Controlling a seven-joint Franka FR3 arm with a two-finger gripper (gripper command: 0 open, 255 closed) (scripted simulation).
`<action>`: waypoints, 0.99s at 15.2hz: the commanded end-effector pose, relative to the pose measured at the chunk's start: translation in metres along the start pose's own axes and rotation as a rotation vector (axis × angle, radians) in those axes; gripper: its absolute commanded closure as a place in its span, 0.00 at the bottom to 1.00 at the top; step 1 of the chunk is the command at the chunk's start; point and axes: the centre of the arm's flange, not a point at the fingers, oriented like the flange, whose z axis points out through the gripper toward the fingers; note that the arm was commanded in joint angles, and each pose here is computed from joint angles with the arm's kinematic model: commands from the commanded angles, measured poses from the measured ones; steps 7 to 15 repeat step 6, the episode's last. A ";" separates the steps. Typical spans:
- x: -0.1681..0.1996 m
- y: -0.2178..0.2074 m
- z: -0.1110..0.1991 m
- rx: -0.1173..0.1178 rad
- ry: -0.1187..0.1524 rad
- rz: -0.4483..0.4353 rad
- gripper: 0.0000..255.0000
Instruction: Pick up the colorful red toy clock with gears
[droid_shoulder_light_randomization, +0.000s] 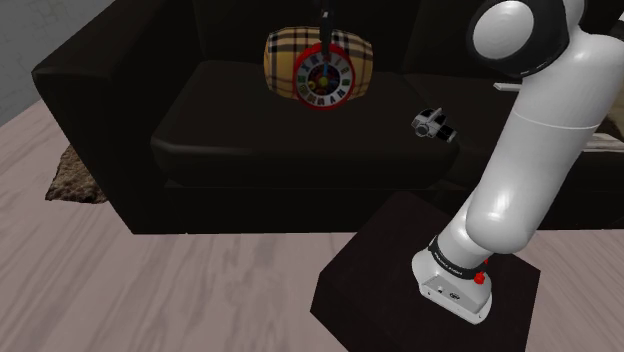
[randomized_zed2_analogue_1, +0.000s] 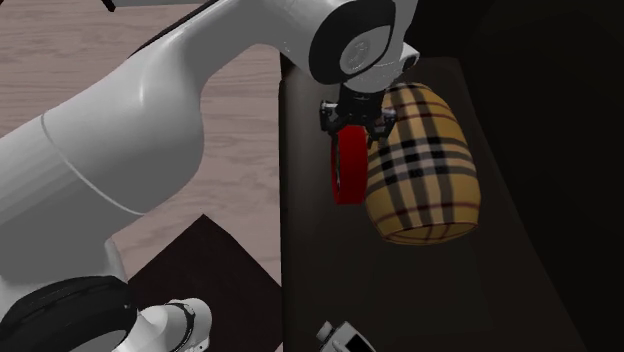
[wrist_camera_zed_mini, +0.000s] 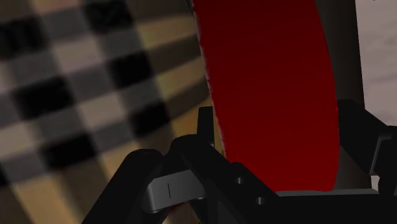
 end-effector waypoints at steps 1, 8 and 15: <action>0.000 0.000 -0.011 -0.001 0.001 0.000 1.00; -0.001 0.000 -0.028 -0.001 0.001 0.000 1.00; -0.001 0.000 -0.028 -0.001 0.001 0.000 1.00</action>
